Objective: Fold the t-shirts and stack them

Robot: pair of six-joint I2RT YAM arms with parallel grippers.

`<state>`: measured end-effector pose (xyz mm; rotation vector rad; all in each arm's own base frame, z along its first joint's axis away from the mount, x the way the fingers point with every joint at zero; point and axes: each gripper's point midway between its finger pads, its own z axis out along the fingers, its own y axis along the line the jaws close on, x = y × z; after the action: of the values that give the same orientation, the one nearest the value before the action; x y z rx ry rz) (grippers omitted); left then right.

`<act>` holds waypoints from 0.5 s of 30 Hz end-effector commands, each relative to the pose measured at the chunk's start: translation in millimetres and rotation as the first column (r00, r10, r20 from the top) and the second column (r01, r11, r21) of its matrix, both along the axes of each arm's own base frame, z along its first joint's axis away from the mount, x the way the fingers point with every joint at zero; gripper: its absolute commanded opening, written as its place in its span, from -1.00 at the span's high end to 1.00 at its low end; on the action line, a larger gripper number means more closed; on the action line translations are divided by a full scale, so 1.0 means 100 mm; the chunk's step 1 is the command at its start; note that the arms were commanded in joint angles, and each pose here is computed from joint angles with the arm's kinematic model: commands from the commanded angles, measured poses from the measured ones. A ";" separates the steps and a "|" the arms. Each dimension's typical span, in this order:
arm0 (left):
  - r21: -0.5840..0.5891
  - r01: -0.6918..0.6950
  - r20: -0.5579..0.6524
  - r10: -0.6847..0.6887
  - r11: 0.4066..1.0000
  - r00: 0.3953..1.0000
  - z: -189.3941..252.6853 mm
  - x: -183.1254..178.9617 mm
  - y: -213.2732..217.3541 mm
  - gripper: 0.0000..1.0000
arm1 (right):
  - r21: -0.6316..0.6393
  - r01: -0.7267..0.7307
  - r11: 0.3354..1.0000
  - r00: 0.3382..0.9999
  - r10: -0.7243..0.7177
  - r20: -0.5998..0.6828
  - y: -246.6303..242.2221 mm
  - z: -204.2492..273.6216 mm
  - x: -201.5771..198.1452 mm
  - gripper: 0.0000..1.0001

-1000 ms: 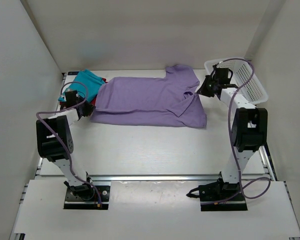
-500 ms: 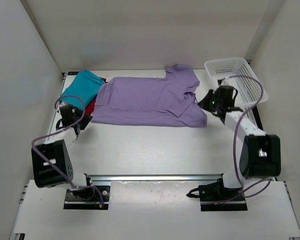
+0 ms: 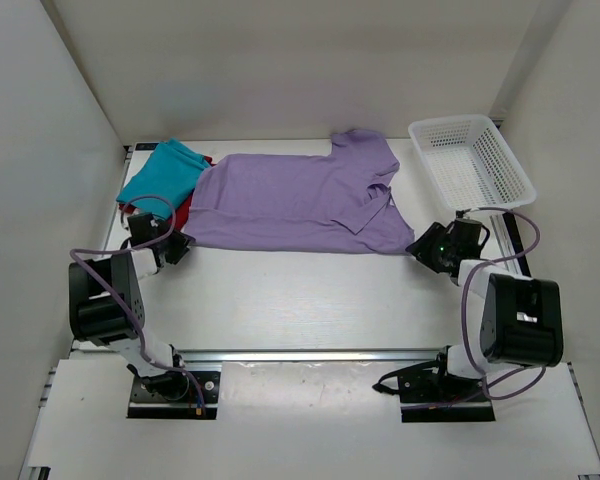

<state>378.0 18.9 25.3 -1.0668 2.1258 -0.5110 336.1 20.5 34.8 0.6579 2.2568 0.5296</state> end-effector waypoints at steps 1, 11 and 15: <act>-0.007 0.020 0.021 -0.019 1.000 1.000 0.04 0.11 -0.06 0.05 | -0.019 -0.021 1.000 0.995 0.023 0.102 0.01 0.18 0.31 0.15; -0.005 0.028 0.014 -0.028 1.000 0.999 -0.03 0.24 -0.08 0.54 | 0.014 -0.021 1.000 0.993 0.020 0.118 -0.03 0.15 0.53 0.72; 0.034 0.040 -0.007 -0.040 0.999 0.999 -0.04 0.28 -0.05 0.74 | -0.004 0.004 1.000 0.993 -0.003 0.121 -0.08 0.17 0.56 1.00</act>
<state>398.9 11.5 16.5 -1.0515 2.1463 -0.5340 370.8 21.0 29.7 0.6420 2.2368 0.5724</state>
